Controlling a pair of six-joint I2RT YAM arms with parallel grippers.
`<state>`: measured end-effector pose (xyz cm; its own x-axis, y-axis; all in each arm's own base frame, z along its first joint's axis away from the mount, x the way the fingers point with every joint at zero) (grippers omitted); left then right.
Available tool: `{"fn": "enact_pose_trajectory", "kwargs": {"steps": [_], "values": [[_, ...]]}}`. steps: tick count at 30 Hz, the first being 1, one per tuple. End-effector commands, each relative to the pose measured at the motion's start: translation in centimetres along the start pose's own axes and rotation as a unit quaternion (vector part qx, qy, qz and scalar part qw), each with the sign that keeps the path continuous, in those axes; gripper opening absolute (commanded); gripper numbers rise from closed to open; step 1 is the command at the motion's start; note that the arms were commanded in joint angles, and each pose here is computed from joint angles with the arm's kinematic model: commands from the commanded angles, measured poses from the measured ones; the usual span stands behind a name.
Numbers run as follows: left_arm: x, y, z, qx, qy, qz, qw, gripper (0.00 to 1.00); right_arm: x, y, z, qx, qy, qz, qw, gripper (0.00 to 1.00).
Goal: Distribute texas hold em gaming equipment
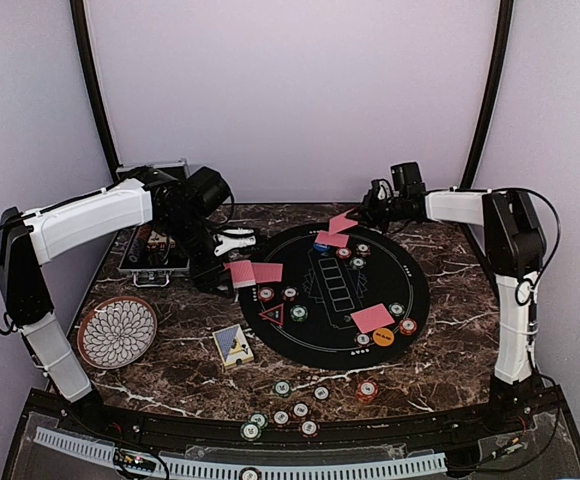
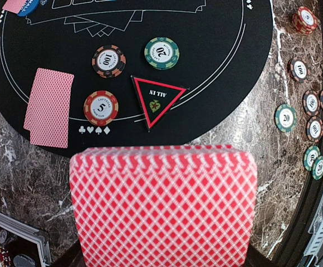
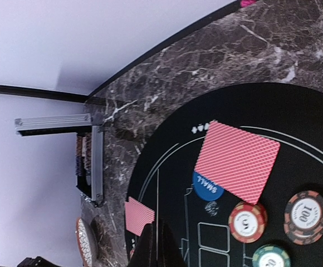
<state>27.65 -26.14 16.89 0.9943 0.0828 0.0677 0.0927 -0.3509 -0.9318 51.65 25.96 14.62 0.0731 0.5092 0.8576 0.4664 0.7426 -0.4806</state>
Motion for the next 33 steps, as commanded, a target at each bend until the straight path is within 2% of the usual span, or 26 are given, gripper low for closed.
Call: {"fn": "enact_pose_trajectory", "kwargs": {"steps": [1, 21, 24, 28, 33], "values": [[0.2, -2.0, -1.1, -0.029, 0.011, -0.014, 0.999, 0.0, -1.9, 1.5, -1.3, -0.009, -0.013, 0.039, 0.999, 0.0], [0.3, -2.0, -1.4, -0.033, 0.012, -0.012, 0.999, 0.0, -5.1, 6.0, -4.3, -0.032, -0.005, 0.061, 0.998, 0.0], [0.4, -2.0, -1.3, -0.032, 0.013, -0.013, 0.999, 0.0, -5.2, 5.9, -4.3, -0.033, -0.008, 0.066, 0.997, 0.13], [0.4, -2.0, -1.4, -0.031, 0.013, -0.013, 0.999, 0.0, -5.1, 5.5, -4.3, -0.036, -0.019, 0.072, 0.997, 0.42], [0.3, -2.0, -1.3, -0.03, 0.011, -0.012, 0.999, 0.0, -3.6, 4.3, -4.2, -0.04, -0.043, 0.075, 0.995, 0.64]]}}
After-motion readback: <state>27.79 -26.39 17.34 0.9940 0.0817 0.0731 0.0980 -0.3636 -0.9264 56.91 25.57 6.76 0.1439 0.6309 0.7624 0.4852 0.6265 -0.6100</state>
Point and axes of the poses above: each gripper's point midway between its finger pads, its own y axis out along the fingers, its own x axis along the line the jaws close on, z = x × y, the point moved 1 cm from there along -y, back along the fingers, and after that the axes turned 10 degrees about y, right-handed, at the moved point
